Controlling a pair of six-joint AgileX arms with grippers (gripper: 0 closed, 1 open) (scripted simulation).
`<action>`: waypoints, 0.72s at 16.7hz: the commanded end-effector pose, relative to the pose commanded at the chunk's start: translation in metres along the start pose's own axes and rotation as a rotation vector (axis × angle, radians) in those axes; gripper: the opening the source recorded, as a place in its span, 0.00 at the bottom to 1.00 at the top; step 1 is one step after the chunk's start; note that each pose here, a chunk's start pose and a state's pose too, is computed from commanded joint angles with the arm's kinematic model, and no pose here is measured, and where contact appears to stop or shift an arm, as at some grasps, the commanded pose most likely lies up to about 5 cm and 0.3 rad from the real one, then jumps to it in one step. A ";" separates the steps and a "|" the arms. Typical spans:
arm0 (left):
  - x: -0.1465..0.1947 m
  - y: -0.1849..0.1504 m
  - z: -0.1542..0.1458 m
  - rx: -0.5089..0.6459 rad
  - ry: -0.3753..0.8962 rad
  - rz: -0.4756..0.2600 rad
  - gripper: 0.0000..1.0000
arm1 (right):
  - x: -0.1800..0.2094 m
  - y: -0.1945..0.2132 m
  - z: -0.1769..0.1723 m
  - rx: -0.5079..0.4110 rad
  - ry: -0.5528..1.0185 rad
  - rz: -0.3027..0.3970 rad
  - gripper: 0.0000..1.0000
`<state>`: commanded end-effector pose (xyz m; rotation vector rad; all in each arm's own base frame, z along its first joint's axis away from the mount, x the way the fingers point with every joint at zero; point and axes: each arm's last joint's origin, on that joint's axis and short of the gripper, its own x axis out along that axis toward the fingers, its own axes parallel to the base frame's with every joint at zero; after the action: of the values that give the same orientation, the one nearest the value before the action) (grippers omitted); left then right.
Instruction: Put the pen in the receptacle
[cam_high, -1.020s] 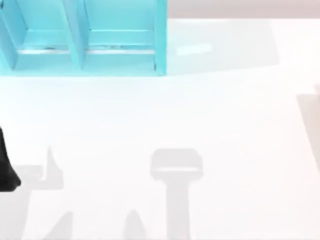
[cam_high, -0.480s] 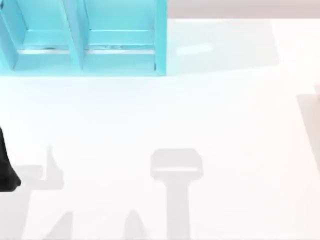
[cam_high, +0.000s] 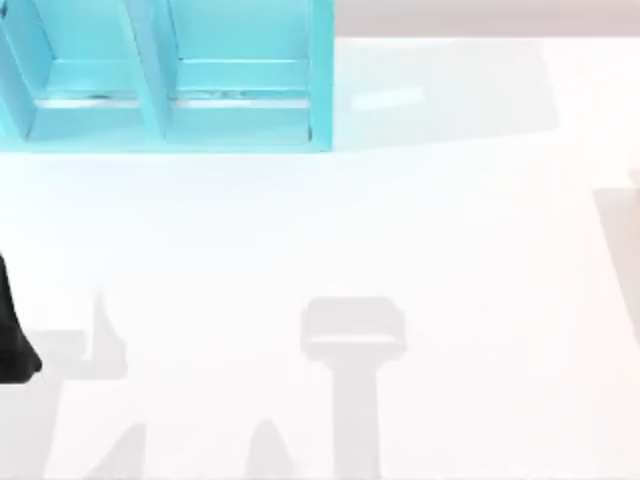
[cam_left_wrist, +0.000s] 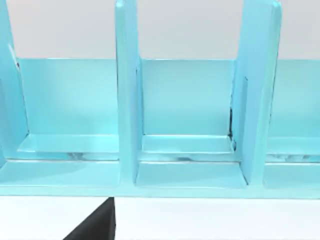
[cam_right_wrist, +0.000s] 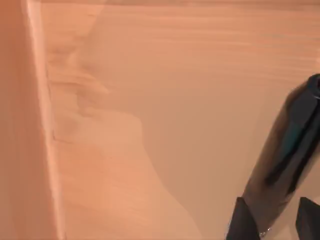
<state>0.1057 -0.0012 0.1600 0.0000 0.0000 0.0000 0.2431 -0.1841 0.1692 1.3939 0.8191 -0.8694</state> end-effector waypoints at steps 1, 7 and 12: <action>0.000 0.000 0.000 0.000 0.000 0.000 1.00 | 0.000 0.000 0.000 0.000 0.000 0.000 0.45; 0.000 0.000 0.000 0.000 0.000 0.000 1.00 | 0.000 0.000 0.000 0.000 0.000 0.000 0.90; 0.000 0.000 0.000 0.000 0.000 0.000 1.00 | 0.000 0.000 0.000 0.000 0.000 0.000 1.00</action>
<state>0.1057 -0.0012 0.1600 0.0000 0.0000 0.0000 0.2431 -0.1841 0.1692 1.3939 0.8191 -0.8694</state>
